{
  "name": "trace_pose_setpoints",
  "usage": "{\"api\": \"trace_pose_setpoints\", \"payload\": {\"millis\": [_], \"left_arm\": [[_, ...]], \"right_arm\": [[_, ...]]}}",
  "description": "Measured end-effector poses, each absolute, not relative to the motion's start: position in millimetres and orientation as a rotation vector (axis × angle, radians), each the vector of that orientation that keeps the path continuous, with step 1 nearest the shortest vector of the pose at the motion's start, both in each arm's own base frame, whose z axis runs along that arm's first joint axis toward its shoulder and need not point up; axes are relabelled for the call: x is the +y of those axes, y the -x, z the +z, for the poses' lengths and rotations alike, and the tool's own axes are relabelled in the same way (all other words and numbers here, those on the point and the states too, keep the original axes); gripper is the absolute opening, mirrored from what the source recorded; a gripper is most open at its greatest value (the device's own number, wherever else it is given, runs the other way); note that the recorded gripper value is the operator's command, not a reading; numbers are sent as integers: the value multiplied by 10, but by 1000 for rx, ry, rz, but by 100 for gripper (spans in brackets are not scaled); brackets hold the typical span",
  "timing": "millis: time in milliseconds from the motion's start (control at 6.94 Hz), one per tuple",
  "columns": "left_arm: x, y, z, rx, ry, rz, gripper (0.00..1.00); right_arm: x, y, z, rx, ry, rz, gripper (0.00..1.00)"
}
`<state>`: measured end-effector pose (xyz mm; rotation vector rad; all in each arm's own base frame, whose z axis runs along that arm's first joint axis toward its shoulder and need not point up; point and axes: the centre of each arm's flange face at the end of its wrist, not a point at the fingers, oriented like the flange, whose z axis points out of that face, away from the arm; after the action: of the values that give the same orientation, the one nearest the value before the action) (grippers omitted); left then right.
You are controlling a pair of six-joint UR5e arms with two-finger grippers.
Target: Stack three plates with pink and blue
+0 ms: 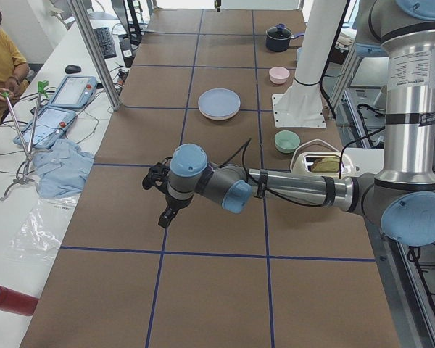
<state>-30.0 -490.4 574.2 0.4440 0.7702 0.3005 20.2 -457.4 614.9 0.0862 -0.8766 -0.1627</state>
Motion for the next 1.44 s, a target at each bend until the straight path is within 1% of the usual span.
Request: {"api": "trace_pose_setpoints", "payload": {"millis": [577,1441], "left_arm": [[-4900,253,5565,826,-462,317,100],[-4682,306,5540,802,-471,308,100]], "right_arm": [[-4815,-196,6122,-833,-96,-160,100],[-5001,-215,6187,-795,-92,-154,100]]}}
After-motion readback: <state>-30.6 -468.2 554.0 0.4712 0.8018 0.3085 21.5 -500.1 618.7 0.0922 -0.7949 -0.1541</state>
